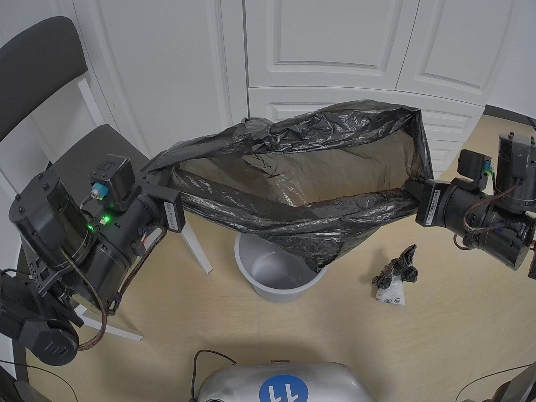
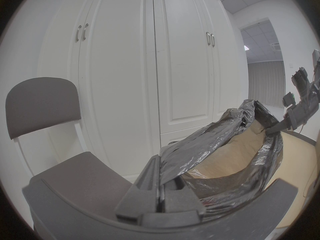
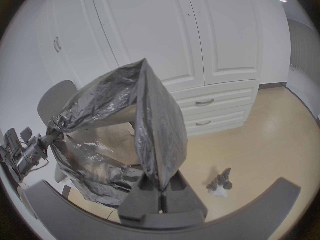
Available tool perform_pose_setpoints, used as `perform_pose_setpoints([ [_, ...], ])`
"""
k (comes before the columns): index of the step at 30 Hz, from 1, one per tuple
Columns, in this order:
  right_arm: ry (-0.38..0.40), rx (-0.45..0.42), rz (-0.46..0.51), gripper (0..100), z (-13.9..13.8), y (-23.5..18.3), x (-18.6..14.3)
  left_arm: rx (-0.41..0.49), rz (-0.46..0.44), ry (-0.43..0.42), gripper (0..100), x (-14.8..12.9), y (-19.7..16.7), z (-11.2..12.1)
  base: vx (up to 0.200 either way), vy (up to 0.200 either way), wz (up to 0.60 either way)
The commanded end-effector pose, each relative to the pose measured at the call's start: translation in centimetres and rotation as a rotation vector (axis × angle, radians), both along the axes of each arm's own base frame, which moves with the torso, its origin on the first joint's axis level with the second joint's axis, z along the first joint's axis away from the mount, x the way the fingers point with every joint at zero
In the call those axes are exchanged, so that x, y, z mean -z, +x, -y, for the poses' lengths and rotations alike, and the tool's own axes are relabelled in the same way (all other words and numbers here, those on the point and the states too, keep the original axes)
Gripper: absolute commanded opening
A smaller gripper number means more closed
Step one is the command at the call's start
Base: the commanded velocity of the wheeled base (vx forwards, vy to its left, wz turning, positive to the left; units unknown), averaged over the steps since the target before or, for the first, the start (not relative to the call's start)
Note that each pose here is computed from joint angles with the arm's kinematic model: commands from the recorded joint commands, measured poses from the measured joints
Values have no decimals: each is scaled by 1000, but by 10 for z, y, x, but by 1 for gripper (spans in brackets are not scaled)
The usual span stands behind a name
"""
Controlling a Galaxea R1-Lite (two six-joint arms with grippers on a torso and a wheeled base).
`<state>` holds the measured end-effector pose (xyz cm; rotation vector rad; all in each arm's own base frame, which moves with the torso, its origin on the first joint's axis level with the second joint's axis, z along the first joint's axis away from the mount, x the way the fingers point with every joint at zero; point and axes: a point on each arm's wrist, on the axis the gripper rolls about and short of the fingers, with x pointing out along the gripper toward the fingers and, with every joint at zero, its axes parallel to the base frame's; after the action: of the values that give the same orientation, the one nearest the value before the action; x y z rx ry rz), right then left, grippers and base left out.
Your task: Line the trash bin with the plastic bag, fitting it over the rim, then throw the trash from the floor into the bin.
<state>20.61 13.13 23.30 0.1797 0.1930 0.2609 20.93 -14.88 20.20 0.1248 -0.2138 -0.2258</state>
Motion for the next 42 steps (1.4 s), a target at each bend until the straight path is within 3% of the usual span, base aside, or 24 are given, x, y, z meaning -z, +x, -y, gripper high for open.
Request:
perform_pose_setpoints([
  [1,-11,-45,23,0,-8,-6,7,52,-7,-3,0,6,0,10,0,0,0],
  [11,5,-121,63,0,-26,-12,22,87,17,-33,0,11,3,20,0,0,0],
  [16,-50,-114,76,0,-20,-13,28,74,5,-19,0,15,4,18,0,0,0],
  [26,82,-106,259,0,-46,15,36,59,39,-6,0,7,-2,13,0,0,0],
  [34,88,-140,246,0,-61,23,53,53,40,-4,0,7,-3,11,0,0,0],
  [42,79,-144,234,0,-63,24,58,50,13,51,0,16,-6,9,0,0,0],
])
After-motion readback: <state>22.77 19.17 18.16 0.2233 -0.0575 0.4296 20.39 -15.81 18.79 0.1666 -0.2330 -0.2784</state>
